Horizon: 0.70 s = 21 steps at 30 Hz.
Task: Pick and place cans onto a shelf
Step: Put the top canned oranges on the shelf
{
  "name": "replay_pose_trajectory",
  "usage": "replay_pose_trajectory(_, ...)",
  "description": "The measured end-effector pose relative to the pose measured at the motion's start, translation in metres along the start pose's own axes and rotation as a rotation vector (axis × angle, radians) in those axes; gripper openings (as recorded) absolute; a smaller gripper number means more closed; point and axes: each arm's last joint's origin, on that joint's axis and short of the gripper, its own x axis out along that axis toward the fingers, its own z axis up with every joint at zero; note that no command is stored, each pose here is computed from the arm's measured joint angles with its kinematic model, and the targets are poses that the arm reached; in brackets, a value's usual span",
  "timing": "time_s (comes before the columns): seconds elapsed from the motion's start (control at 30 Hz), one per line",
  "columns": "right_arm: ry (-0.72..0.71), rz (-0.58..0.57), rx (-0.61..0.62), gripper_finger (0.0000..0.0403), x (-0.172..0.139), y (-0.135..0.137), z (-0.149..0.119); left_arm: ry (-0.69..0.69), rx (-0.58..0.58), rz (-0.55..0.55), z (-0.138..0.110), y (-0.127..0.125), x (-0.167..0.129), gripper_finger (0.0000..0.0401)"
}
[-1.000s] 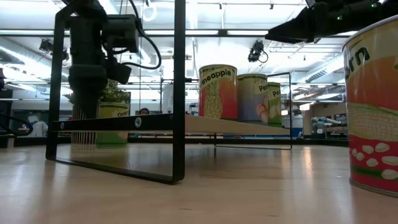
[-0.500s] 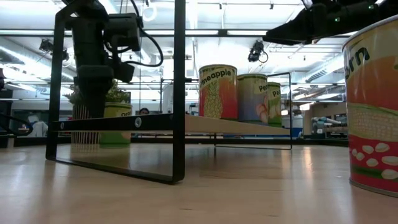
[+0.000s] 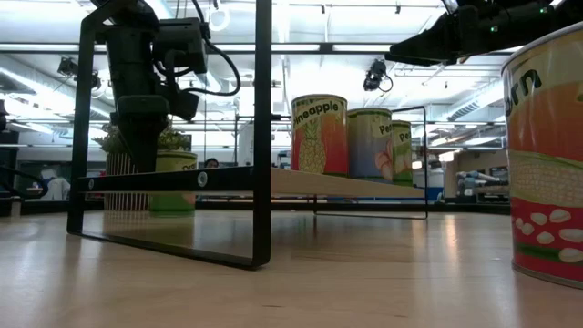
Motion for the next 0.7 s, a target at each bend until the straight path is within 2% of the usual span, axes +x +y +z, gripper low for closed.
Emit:
replay_pose_trajectory(0.17,0.000,0.000,-0.002,0.0368,0.0000,0.0000,0.0000,0.000,0.001,0.000,-0.0001,0.0000,-0.0001,0.0289)
replay_pose_trajectory(0.7,0.000,0.000,-0.002,0.0368,0.0000,0.0000,0.0000,0.002,0.004,0.001,-0.0002,0.0001,-0.0001,0.0288)
